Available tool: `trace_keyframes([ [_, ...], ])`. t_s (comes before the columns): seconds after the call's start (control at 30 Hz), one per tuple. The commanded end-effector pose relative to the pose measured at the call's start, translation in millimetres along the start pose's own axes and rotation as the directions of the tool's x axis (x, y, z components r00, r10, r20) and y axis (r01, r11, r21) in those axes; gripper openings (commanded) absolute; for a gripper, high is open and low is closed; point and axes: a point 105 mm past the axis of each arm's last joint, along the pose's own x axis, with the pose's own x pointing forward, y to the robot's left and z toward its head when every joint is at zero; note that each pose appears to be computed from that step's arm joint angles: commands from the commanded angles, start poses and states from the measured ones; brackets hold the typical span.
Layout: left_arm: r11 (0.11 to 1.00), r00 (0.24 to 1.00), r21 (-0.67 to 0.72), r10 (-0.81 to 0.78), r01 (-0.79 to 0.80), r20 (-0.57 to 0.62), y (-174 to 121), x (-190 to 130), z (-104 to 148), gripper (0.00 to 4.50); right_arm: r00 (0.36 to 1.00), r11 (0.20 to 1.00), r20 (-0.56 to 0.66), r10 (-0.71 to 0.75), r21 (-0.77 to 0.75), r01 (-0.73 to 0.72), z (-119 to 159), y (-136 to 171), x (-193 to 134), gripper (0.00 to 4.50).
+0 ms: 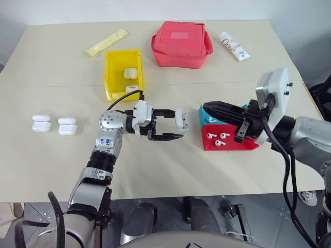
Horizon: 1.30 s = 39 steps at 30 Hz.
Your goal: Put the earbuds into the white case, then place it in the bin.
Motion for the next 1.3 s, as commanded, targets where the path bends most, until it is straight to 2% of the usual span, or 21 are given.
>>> trace_keyframes([
  [0.03, 0.998, 0.998, 0.061, -0.002, 0.006, -0.067, 11, 7, 8, 2.71, 0.998, 0.998, -0.063, 0.001, -0.066, -0.005, 1, 3, 20, 0.03],
  [0.17, 0.998, 0.995, 0.068, -0.004, 0.011, -0.103, 13, 10, 6, 2.71, 0.99, 0.987, -0.096, 0.103, -0.114, -0.113, 2, 23, 33, 0.03],
  [0.27, 0.997, 0.995, 0.077, -0.012, 0.02, -0.096, 12, 11, 8, 2.71, 0.984, 0.981, -0.12, 0.129, -0.128, -0.144, -4, 26, 39, 0.03],
  [0.47, 0.997, 0.999, 0.08, -0.016, 0.019, -0.031, 12, 7, 19, 2.71, 0.981, 0.985, -0.174, 0.09, -0.13, -0.113, -17, 14, 36, 0.03],
  [0.7, 0.998, 0.999, 0.066, 0.009, -0.011, 0.032, 13, -9, 27, 2.71, 0.975, 0.993, -0.219, -0.017, -0.119, -0.009, -27, -9, 10, 0.03],
  [0.87, 0.999, 0.997, 0.034, 0.028, -0.031, 0.075, 13, -19, 33, 2.71, 0.988, 0.994, -0.146, -0.061, -0.104, 0.046, -18, -20, -8, 0.03],
  [1.0, 0.997, 0.994, -0.027, 0.075, -0.073, 0.076, 13, -32, 30, 2.71, 0.999, 0.997, -0.017, -0.038, -0.07, 0.037, -10, -22, -27, 0.03],
  [1.3, 0.995, 0.995, -0.038, 0.097, -0.096, 0.008, 8, -39, 13, 2.71, 0.998, 0.998, -0.021, -0.052, -0.048, 0.05, -16, -25, -44, 0.03],
])
